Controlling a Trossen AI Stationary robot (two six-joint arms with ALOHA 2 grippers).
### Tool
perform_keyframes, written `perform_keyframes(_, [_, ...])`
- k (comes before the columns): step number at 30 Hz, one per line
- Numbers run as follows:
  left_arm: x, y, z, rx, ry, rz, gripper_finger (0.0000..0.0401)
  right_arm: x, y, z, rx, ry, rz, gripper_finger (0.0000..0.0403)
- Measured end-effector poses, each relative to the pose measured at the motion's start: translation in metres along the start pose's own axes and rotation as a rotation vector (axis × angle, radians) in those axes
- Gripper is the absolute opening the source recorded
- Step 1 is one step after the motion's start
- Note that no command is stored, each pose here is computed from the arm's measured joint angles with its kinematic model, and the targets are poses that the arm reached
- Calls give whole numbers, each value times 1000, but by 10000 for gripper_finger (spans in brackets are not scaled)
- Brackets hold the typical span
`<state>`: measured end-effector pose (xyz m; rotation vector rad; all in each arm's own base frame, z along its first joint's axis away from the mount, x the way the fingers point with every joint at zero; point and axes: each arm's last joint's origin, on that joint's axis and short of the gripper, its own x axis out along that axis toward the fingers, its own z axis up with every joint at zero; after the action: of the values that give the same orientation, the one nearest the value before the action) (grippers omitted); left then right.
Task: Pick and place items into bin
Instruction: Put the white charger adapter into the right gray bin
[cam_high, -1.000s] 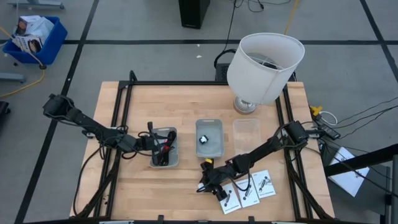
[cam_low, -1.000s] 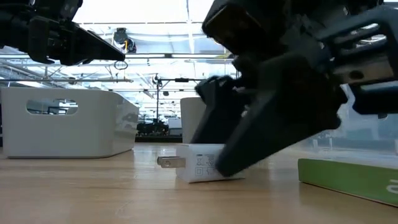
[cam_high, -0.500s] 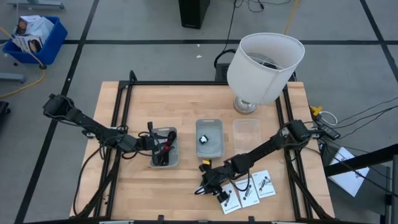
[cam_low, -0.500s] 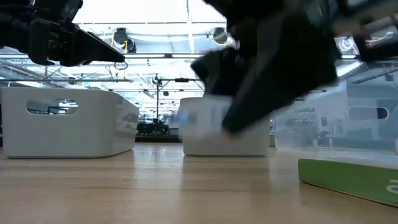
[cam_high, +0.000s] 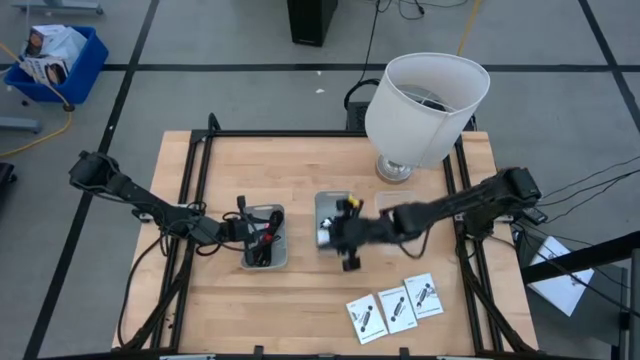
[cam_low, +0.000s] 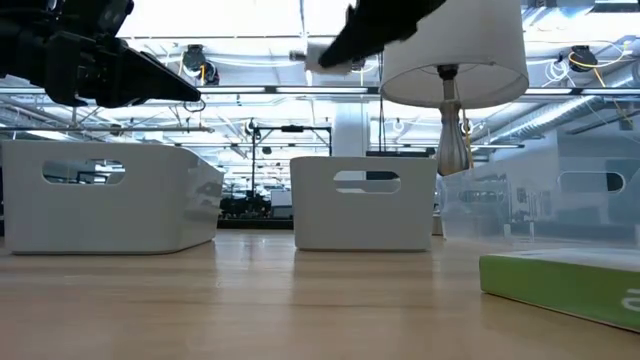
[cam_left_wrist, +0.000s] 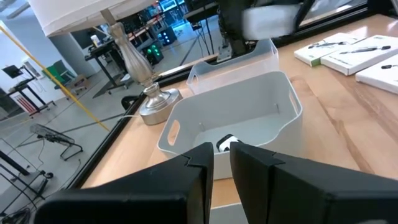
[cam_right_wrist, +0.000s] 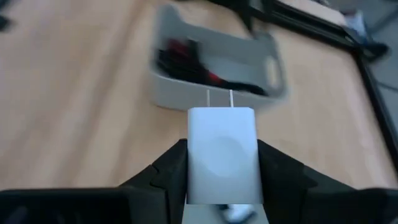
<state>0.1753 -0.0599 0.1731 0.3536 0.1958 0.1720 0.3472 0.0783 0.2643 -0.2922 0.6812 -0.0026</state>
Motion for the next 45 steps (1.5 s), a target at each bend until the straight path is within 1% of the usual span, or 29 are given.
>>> perform_keyframes(4, [0, 0, 0, 1, 3, 7, 63, 4, -33, -10, 55, 76, -60, 145])
perform_keyframes(5, [0, 0, 0, 2, 5, 8, 63, 7, -40, -14, 66, 100, -63, 147])
perform_keyframes(7, [0, 0, -1, 4, 7, 10, 63, 15, -51, -24, 90, 126, -23, 148])
perform_keyframes(10, [0, 0, -1, 8, 10, 13, 63, 29, -63, -42, 139, 183, 18, 145])
perform_keyframes(14, [0, 0, -1, 11, 16, 12, 63, 43, -72, -59, 192, 243, -3, 145])
perform_keyframes(20, [0, 0, -2, 18, 25, 9, 63, 64, -74, -76, 226, 317, -8, 146])
perform_keyframes(25, [0, 0, -2, 18, 25, 9, 63, 74, -70, -84, 228, 355, 27, 145])
perform_keyframes(32, [0, 0, -2, 17, 25, 10, 63, 74, -70, -84, 236, 358, 27, 147])
perform_keyframes(35, [0, 0, -2, 18, 25, 10, 63, 74, -70, -84, 245, 349, 59, 146])
perform_keyframes(41, [0, 0, -2, 16, 25, 10, 63, 74, -70, -84, 265, 348, 66, 177])
perform_keyframes(45, [0, 0, -2, 15, 25, 10, 63, 74, -70, -84, 265, 348, 66, 185])
